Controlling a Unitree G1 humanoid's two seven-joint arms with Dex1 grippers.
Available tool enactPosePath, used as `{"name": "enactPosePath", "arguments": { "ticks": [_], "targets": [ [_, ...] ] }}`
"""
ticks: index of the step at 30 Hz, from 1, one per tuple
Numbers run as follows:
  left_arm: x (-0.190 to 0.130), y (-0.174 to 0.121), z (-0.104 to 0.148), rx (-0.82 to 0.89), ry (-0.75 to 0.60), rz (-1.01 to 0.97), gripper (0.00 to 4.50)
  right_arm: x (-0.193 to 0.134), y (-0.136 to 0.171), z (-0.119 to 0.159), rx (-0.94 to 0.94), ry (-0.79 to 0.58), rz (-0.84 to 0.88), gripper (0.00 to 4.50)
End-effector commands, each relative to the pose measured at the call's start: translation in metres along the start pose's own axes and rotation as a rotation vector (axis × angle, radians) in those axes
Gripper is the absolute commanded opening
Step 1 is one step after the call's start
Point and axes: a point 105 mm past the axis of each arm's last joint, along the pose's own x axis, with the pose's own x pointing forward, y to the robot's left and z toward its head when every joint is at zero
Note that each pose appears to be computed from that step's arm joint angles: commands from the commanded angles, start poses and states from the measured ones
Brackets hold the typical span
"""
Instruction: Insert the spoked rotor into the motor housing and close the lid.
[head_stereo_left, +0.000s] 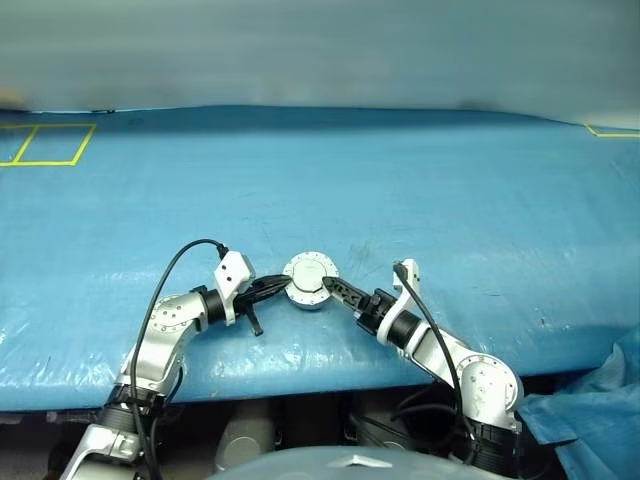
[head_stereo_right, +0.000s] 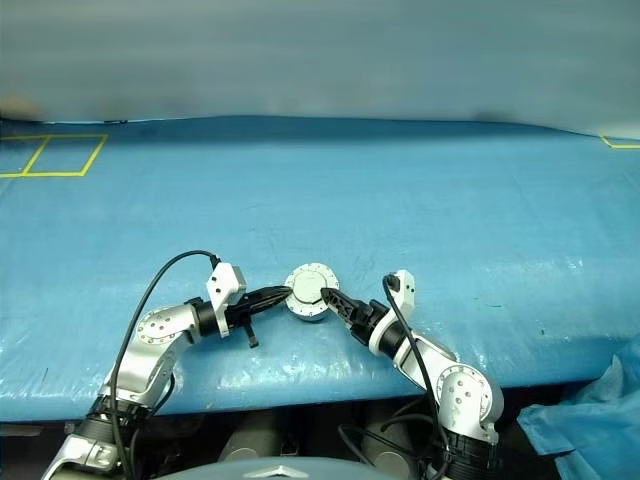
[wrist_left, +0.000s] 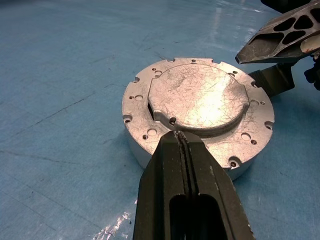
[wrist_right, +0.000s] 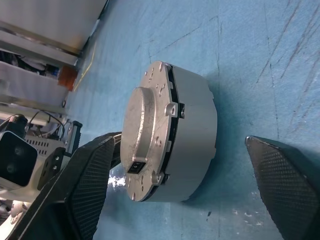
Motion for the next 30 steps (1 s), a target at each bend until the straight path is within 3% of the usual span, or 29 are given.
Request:
{"name": "enactPosePath", "arguments": {
  "ticks": [1, 4, 16, 22, 30],
  "targets": [
    [0.002, -0.008, -0.007, 0.000, 0.028, -0.020, 0.00, 0.002, 0.010, 0.004, 0.029, -0.032, 0.050, 3.48],
    [0.002, -0.008, -0.008, -0.002, 0.028, -0.020, 0.00, 0.002, 0.010, 0.004, 0.023, -0.026, 0.046, 2.54],
    [0.001, -0.008, -0.008, 0.000, 0.029, -0.017, 0.00, 0.009, 0.012, -0.003, 0.039, 0.006, 0.064, 2.54],
    [0.000, -0.007, -0.009, 0.001, 0.032, -0.014, 0.00, 0.011, 0.015, -0.004, 0.053, 0.008, 0.087, 1.23],
    [0.000, -0.007, -0.009, 0.001, 0.031, -0.013, 0.00, 0.014, 0.020, -0.006, 0.055, 0.020, 0.108, 1.22]
  ]
}}
